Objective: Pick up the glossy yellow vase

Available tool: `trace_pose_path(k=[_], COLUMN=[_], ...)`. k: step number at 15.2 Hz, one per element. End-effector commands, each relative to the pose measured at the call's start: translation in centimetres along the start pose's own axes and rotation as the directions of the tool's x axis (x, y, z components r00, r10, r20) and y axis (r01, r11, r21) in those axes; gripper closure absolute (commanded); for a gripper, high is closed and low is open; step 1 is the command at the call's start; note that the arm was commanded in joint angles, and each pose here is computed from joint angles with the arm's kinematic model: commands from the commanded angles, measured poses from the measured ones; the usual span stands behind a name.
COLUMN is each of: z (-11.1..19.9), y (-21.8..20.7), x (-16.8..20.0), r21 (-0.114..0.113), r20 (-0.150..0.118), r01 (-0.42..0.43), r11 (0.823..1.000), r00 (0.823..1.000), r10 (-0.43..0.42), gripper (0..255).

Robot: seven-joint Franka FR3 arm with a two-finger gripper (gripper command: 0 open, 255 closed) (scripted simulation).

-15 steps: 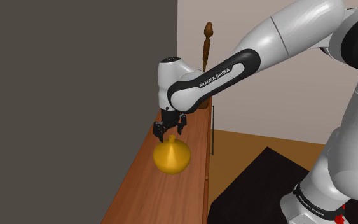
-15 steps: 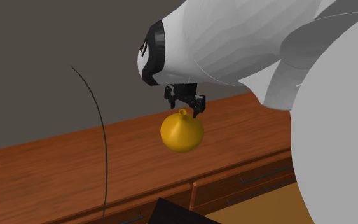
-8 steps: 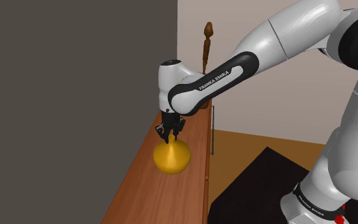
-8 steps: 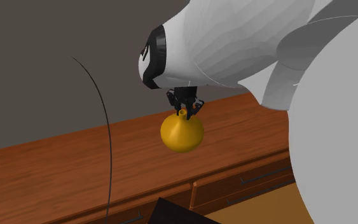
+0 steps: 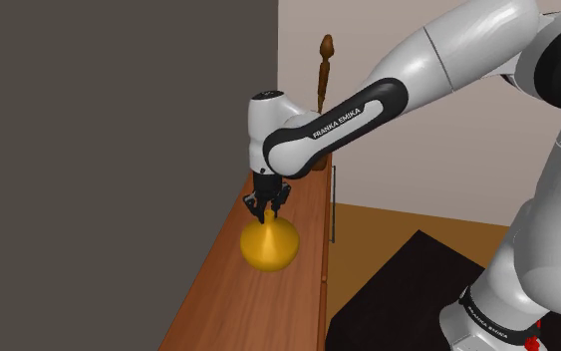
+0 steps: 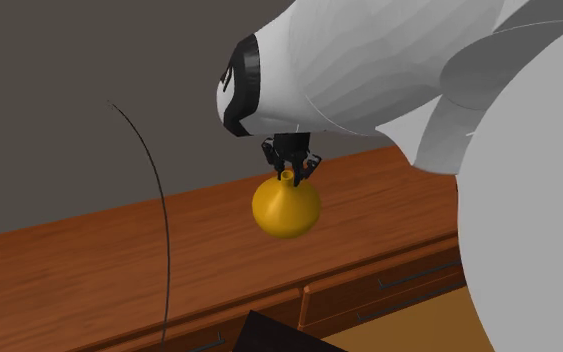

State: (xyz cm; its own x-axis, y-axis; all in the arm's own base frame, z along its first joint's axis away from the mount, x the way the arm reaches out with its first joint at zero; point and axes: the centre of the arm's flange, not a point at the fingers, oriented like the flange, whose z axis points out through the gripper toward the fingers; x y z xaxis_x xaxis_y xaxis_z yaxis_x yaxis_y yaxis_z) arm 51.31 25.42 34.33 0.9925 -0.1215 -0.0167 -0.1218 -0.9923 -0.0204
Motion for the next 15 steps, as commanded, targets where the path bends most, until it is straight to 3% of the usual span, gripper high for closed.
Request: trace_pose_path(k=[1, 15], z=[-0.9, -7.3], y=[0.0, -0.2], x=[0.0, -0.1], r21=[0.000, 0.000], r20=[-0.001, -0.001], r01=[0.000, 0.000], r11=[1.000, 1.000], r00=[1.000, 1.000], r10=[0.000, 0.000], gripper=[255, 255])
